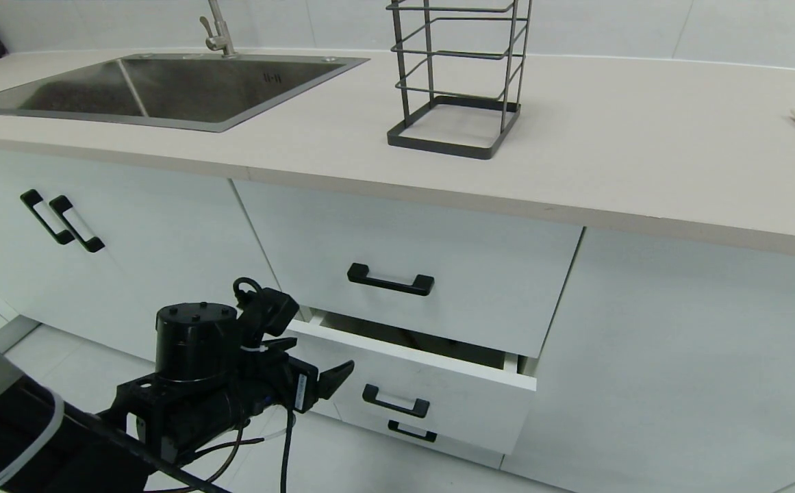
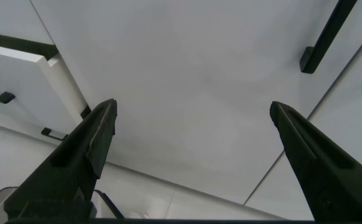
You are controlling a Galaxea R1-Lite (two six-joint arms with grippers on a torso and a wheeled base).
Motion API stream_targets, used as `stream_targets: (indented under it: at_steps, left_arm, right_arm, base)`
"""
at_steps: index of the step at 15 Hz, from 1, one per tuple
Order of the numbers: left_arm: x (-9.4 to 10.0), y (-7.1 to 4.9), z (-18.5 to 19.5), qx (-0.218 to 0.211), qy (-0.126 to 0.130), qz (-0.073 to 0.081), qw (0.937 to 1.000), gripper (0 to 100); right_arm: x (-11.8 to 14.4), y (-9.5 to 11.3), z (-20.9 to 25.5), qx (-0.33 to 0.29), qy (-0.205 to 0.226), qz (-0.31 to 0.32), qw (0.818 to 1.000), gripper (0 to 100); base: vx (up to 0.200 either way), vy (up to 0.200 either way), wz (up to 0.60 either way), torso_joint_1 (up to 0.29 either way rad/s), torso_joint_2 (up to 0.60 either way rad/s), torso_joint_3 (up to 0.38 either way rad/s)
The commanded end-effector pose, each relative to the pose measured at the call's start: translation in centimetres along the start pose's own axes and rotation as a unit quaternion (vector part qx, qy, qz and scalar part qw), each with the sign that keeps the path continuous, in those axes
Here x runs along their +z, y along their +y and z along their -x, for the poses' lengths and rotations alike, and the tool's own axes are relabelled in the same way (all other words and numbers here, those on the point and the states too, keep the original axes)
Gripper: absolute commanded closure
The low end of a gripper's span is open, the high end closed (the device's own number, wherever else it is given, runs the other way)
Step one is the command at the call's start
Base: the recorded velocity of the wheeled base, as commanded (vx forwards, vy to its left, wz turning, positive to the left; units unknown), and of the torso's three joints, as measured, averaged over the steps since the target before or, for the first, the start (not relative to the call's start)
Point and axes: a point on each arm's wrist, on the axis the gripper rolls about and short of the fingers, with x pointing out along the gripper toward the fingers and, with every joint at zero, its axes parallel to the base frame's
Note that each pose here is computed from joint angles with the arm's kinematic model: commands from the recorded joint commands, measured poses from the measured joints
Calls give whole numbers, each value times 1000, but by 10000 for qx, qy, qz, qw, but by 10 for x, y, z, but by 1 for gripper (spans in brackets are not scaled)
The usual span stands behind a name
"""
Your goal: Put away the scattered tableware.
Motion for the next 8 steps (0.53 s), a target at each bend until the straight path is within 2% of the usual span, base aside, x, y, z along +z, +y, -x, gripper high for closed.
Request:
stream_targets:
  at_steps: [1,8]
  left_arm:
    - [-1,0,-7,-5,1,15,10000,0]
    - [7,1,-19,-18,-145,17,9999,0]
  right_arm:
    - [0,0,0,7,5,2,10000,0]
    - [0,0,0,-1,13,1,10000,0]
  base:
    - [0,0,0,0,0,0]
    - [0,0,0,0,0,0]
